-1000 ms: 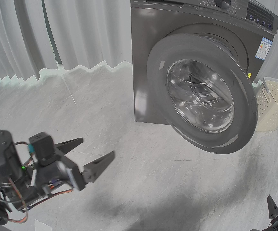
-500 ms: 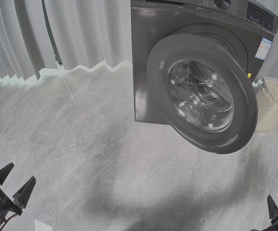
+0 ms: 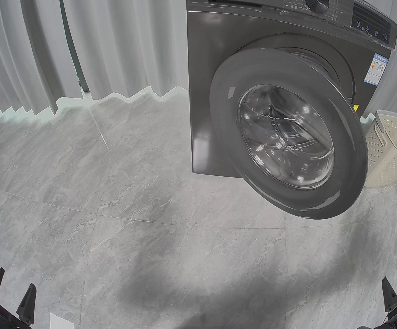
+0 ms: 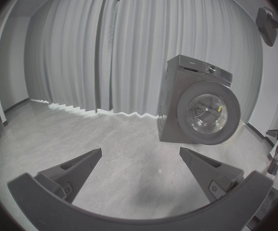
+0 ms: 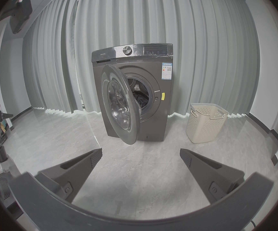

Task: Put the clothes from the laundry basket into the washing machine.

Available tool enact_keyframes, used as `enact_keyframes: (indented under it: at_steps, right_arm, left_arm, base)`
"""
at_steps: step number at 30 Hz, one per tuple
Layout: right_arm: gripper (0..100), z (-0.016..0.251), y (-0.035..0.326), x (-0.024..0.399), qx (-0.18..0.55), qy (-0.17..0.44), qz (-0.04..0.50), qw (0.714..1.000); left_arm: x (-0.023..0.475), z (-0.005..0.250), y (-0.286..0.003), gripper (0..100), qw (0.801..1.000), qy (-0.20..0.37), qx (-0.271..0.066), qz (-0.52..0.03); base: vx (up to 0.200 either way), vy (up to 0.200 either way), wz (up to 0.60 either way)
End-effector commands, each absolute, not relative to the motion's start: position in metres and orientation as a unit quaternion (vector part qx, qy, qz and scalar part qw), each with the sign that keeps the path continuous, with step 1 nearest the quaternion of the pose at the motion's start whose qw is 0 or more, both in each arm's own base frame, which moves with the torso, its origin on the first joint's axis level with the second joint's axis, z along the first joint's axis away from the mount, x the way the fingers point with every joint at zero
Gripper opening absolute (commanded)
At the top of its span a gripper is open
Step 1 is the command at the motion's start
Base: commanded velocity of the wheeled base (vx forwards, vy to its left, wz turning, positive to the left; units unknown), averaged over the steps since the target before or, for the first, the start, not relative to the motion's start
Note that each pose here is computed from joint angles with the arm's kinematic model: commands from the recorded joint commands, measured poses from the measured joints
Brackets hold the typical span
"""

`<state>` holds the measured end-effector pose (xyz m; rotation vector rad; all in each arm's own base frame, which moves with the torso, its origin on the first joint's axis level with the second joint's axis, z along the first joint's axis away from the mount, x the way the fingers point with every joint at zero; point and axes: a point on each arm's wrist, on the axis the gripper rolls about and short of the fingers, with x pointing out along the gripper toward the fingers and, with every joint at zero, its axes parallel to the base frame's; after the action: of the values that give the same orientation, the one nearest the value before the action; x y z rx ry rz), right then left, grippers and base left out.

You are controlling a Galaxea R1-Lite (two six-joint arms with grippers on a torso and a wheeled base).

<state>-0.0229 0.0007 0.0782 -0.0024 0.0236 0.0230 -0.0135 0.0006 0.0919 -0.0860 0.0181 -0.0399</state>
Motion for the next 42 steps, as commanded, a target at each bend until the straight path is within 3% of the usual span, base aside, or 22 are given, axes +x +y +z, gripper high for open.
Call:
enact_keyframes:
  at_steps: [1, 7, 10, 13, 14, 16, 18, 22, 33, 37, 40, 42]
  right_arm:
    - [100, 0.075, 0.001, -0.023, -0.001, 0.004, 0.012, 1.0]
    - [100, 0.076, 0.001, -0.023, -0.003, 0.004, 0.012, 1.0]
    - [100, 0.076, 0.001, -0.023, -0.002, 0.004, 0.012, 1.0]
    - [100, 0.076, 0.001, -0.023, -0.004, 0.004, 0.012, 1.0]
    - [100, 0.076, 0.001, -0.023, -0.005, 0.004, 0.012, 1.0]
    - [100, 0.076, 0.001, -0.023, -0.005, 0.005, 0.012, 1.0]
    - [100, 0.076, 0.001, -0.023, -0.005, 0.005, 0.012, 1.0]
    - [100, 0.076, 0.001, -0.023, -0.004, 0.004, 0.012, 1.0]
    - [100, 0.075, 0.001, -0.023, -0.006, 0.005, 0.005, 1.0]
    - [100, 0.076, 0.0, -0.023, -0.002, 0.002, -0.001, 1.0]
    - [100, 0.083, 0.0, -0.024, -0.001, -0.021, 0.003, 1.0]
    - [100, 0.125, 0.001, -0.037, 0.005, -0.112, 0.01, 0.994]
  left_arm:
    - [-0.023, 0.082, -0.001, 100, 0.998, -0.029, -0.049, -0.013]
    - [-0.023, 0.082, 0.0, 100, 0.999, -0.032, -0.027, 0.006]
    - [-0.023, 0.082, -0.001, 100, 0.999, -0.029, -0.04, -0.01]
    - [-0.023, 0.081, 0.0, 100, 0.999, -0.029, -0.042, 0.013]
    - [-0.023, 0.081, 0.002, 100, 0.998, -0.03, -0.023, 0.042]
    - [-0.023, 0.081, 0.002, 100, 0.998, -0.027, -0.017, 0.055]
    - [-0.023, 0.081, 0.002, 100, 0.998, -0.027, -0.017, 0.054]
    - [-0.024, 0.076, 0.0, 100, 1.0, 0.012, -0.006, -0.01]
    - [-0.023, 0.076, 0.0, 100, 1.0, 0.001, 0.005, -0.004]
    - [-0.023, 0.076, 0.0, 100, 1.0, 0.001, 0.005, -0.003]
    - [-0.023, 0.076, 0.0, 100, 1.0, 0.001, 0.005, -0.003]
    - [-0.023, 0.076, 0.0, 100, 1.0, 0.001, 0.007, -0.003]
  base:
    - [0.0, 0.0, -0.6]
    - [0.0, 0.0, -0.4]
    - [0.0, 0.0, 0.0]
    - [0.0, 0.0, 0.0]
    - [0.0, 0.0, 0.0]
    - [0.0, 0.0, 0.0]
    - [0.0, 0.0, 0.0]
    - [0.0, 0.0, 0.0]
    - [0.0, 0.0, 0.0]
    - [0.0, -0.2, 0.0]
    - [0.0, -0.2, 0.0]
    - [0.0, -0.2, 0.0]
